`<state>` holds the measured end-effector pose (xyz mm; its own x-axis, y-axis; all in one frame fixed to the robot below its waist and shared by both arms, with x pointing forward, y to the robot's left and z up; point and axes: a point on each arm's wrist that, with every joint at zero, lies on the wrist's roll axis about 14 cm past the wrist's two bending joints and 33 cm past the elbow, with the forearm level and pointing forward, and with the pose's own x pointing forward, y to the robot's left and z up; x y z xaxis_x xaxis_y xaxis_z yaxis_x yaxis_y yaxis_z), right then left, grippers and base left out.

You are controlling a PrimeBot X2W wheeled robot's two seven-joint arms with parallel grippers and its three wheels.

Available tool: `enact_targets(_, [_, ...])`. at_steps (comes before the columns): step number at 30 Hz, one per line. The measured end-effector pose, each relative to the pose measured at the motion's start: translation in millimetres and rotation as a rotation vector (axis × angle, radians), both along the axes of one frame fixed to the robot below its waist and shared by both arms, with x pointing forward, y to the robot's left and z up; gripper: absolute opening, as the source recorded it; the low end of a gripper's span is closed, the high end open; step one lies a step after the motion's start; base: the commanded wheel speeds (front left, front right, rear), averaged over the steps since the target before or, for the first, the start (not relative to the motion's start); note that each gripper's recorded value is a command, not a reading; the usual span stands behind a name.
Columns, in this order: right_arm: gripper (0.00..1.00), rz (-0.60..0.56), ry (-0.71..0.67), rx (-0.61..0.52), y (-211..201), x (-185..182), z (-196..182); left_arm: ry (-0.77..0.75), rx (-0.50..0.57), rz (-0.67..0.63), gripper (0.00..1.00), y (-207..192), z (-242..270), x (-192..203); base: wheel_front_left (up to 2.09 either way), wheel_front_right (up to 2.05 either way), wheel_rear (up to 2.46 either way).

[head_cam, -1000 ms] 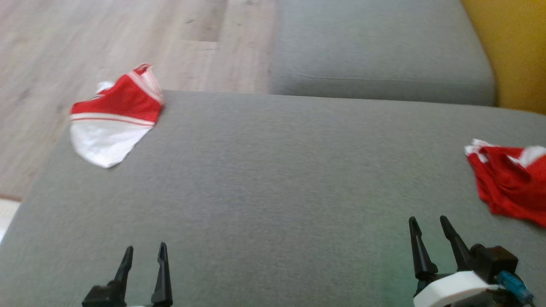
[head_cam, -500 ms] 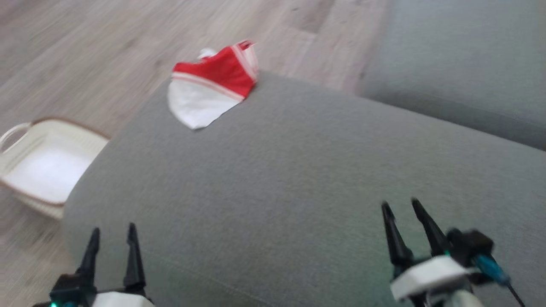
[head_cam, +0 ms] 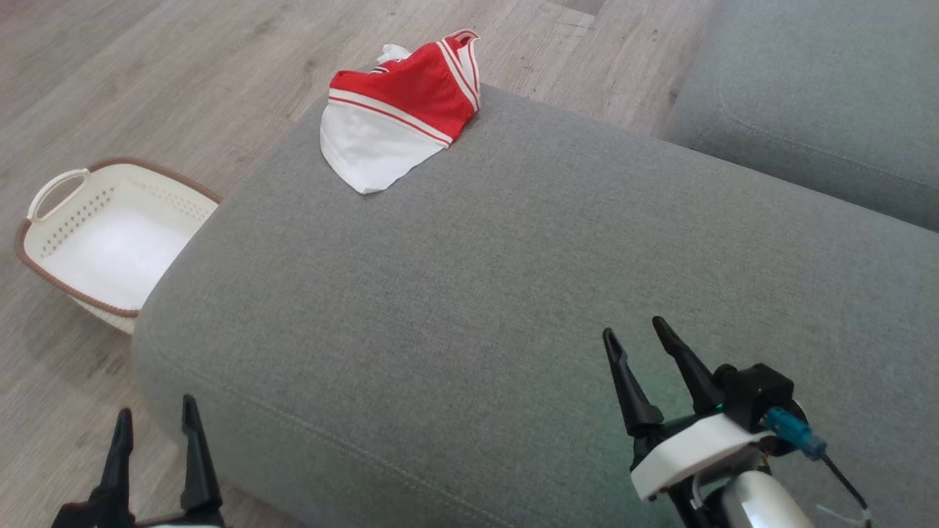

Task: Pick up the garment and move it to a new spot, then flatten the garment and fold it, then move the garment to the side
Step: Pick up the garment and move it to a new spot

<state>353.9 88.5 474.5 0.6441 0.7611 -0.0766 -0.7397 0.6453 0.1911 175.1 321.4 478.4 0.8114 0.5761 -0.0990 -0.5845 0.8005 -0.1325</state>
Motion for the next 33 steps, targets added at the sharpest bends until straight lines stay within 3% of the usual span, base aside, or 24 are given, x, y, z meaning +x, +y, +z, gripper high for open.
enact_targets(9, [1.0,-0.026,-0.031,-0.017,-6.3,9.6,4.7,0.032,0.123,-0.048,1.0,24.4,24.6,0.6,0.0,0.0,0.0])
enact_targets(15, [1.0,-0.087,-0.075,-0.033,-21.9,31.3,16.2,-0.037,0.309,-0.164,1.0,53.9,111.1,55.4,0.0,0.0,0.0])
enact_targets(19, [1.0,-0.108,-0.096,-0.064,-29.7,41.7,21.5,-0.133,0.359,-0.191,1.0,68.5,162.1,101.0,0.0,0.0,0.0])
enact_targets(25, [1.0,-0.187,-0.136,-0.094,-52.2,73.3,34.1,-0.042,0.336,-0.283,1.0,76.8,155.9,184.4,0.0,0.0,0.0])
enact_targets(33, [1.0,-0.318,-0.125,-0.188,-97.9,110.1,18.7,0.236,0.123,-0.41,1.0,71.1,73.9,286.2,0.0,0.0,0.0])
